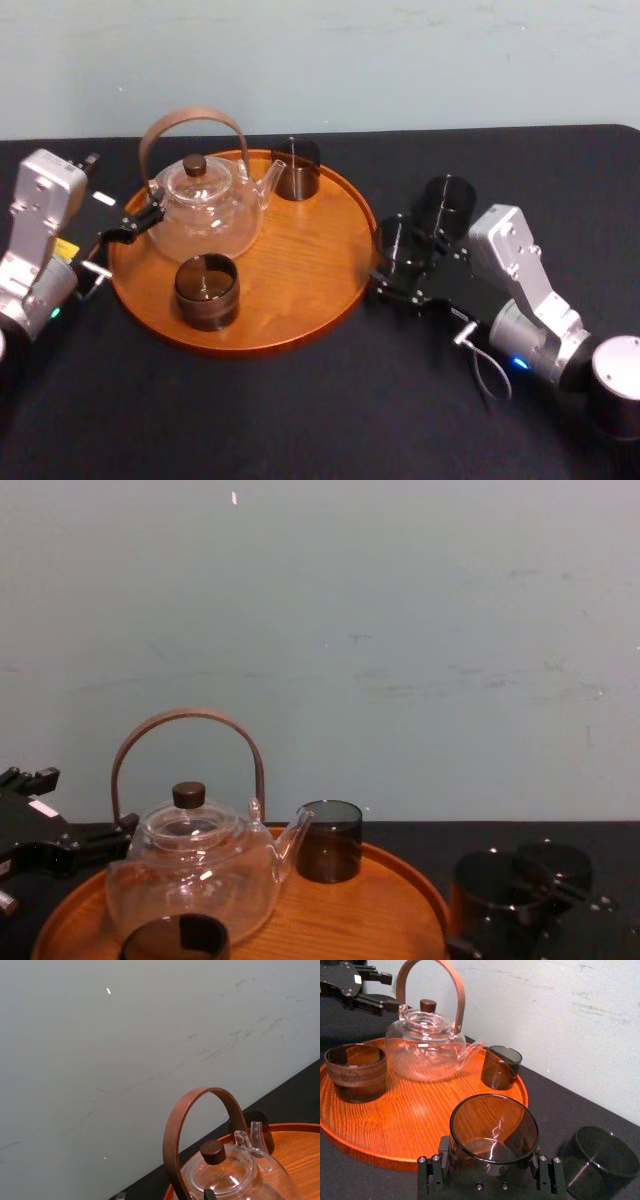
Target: Pick up the glass from the table and place it on the tray.
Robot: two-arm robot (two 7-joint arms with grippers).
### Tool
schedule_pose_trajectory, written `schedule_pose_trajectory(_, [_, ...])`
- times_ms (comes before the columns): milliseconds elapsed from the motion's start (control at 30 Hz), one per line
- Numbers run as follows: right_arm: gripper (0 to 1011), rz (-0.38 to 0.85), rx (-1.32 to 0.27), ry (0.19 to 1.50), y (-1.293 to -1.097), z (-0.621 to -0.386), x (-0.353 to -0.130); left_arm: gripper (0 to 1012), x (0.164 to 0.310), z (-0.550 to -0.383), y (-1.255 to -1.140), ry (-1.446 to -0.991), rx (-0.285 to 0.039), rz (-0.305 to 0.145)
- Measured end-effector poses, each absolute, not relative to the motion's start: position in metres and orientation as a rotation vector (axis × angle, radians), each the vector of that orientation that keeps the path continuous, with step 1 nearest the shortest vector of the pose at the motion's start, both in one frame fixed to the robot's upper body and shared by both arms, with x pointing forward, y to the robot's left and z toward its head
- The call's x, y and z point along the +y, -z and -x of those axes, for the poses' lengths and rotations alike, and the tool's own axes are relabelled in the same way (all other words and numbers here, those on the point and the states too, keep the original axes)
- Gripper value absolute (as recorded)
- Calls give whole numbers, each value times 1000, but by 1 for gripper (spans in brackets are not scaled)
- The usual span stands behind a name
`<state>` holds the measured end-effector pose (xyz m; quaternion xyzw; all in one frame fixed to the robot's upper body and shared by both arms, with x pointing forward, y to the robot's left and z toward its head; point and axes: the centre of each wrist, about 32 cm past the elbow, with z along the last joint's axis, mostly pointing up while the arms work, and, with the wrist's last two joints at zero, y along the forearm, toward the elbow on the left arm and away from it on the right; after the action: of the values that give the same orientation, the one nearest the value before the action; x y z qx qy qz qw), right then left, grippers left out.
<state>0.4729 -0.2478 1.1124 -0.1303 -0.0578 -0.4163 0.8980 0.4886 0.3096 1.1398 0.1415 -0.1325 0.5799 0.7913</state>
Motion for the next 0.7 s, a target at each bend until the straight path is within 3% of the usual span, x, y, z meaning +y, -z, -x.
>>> schedule_pose_trajectory(700, [924,266,-127,815,-1124,-509,-205,1009,310,-489,-1140,-1248,-285,-304])
